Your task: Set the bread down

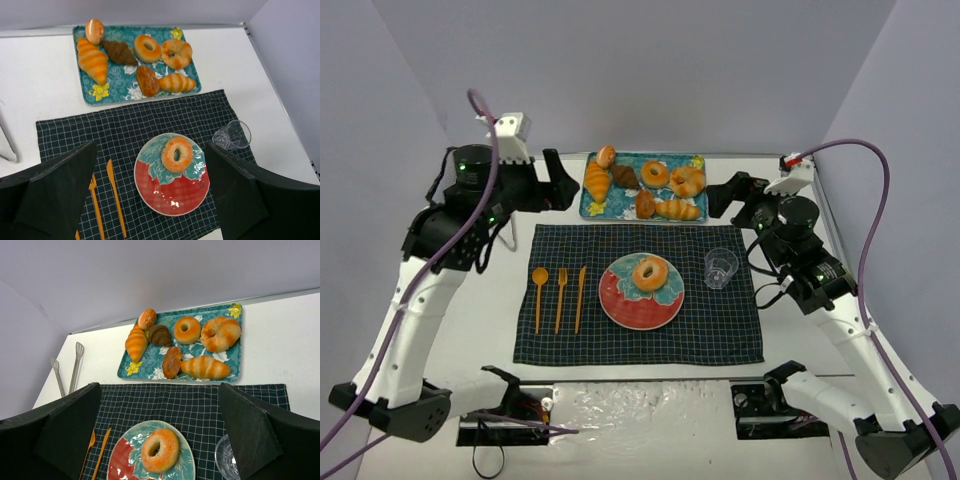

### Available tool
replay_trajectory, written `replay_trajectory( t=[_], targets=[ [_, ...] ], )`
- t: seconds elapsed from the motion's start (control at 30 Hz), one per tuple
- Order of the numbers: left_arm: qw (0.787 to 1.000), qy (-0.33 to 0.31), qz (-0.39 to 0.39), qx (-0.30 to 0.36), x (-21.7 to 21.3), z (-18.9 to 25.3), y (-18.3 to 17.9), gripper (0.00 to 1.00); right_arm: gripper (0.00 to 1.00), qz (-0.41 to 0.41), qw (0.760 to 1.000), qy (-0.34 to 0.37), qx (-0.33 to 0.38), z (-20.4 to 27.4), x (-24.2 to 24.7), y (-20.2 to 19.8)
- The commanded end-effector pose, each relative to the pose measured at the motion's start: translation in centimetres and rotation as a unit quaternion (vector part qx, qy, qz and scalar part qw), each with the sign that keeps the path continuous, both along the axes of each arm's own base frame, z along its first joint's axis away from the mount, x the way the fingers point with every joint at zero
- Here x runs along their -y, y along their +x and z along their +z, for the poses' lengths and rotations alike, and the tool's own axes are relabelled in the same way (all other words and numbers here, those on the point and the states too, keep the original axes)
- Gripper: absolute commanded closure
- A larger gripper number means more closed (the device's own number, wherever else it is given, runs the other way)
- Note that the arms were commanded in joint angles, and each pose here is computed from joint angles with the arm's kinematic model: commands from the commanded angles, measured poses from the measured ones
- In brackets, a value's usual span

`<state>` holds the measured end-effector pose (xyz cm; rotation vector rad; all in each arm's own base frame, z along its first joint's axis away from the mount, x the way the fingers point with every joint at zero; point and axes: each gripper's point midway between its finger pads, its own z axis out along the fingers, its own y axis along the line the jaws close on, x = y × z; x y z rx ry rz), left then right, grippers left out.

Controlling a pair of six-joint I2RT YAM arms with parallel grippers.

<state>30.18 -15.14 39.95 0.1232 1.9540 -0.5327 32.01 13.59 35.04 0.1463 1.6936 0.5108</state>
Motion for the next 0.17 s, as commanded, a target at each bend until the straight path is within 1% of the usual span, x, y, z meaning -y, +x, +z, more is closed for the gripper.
replay_trajectory(
  t=[0.0, 0.13],
  targets=[
    [0.999, -0.025, -0.023, 0.024, 0.79, 1.56, -0.15, 0.14, 0.00, -0.010, 0.999, 0.017, 0.043, 3.45, 0.30, 0.04],
    [0.999, -0.030, -0.034, 0.021, 1.20, 1.74, -0.33, 0.14, 0.00, -0.013, 0.999, 0.018, 0.047, 3.82, 0.48, -0.09]
  ],
)
